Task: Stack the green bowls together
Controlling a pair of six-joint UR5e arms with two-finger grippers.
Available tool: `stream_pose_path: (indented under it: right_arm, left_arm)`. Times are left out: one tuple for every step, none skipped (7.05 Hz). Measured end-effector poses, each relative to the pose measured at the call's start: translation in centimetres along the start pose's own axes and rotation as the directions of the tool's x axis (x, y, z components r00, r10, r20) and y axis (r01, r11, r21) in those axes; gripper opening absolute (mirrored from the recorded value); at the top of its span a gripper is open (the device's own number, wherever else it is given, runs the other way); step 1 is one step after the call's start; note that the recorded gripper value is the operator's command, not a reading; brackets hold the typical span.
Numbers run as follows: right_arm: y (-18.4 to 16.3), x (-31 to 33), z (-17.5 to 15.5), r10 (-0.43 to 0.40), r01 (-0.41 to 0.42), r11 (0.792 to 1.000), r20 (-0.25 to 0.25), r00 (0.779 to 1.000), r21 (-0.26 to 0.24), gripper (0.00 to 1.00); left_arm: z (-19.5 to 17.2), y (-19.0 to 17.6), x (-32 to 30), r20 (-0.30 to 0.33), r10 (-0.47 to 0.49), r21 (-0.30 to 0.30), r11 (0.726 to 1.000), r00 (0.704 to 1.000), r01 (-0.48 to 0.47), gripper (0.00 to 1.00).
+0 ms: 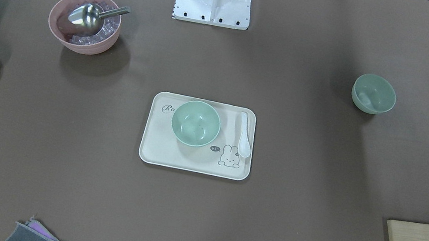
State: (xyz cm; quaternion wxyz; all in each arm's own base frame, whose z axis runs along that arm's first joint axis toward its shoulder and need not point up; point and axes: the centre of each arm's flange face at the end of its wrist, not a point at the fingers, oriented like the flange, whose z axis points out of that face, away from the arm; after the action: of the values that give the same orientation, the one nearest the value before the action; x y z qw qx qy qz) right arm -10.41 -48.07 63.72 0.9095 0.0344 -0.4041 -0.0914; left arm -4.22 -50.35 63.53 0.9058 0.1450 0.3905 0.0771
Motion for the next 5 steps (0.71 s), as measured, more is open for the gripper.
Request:
stream_pose_path:
  right_arm:
    - [0.7, -0.2, 1.0, -0.02, 0.02, 1.0, 0.0, 1.0, -0.008, 0.85]
    - [1.3, -0.2, 2.0, -0.034, 0.034, 0.999, 0.003, 0.999, -0.017, 0.77]
    - [1.6, -0.1, 2.8, -0.043, 0.043, 0.999, 0.006, 0.999, -0.024, 0.66]
    - [1.8, 0.0, 3.2, -0.045, 0.045, 0.999, 0.008, 0.999, -0.028, 0.54]
    - [2.0, 0.2, 3.6, -0.042, 0.043, 0.999, 0.008, 0.999, -0.034, 0.33]
  left_arm:
    - [0.1, -0.1, 0.1, 0.001, 0.003, -0.001, 1.0, 1.0, -0.003, 0.99]
    - [0.2, -0.4, 0.3, 0.001, 0.008, -0.002, 1.0, 1.0, -0.008, 0.99]
    - [0.2, -0.7, 0.6, 0.001, 0.013, -0.002, 1.0, 1.0, -0.013, 0.98]
    - [0.2, -0.9, 0.7, 0.001, 0.014, -0.002, 1.0, 1.0, -0.014, 0.98]
    - [0.2, -1.0, 0.8, 0.001, 0.016, -0.001, 1.0, 1.0, -0.016, 0.99]
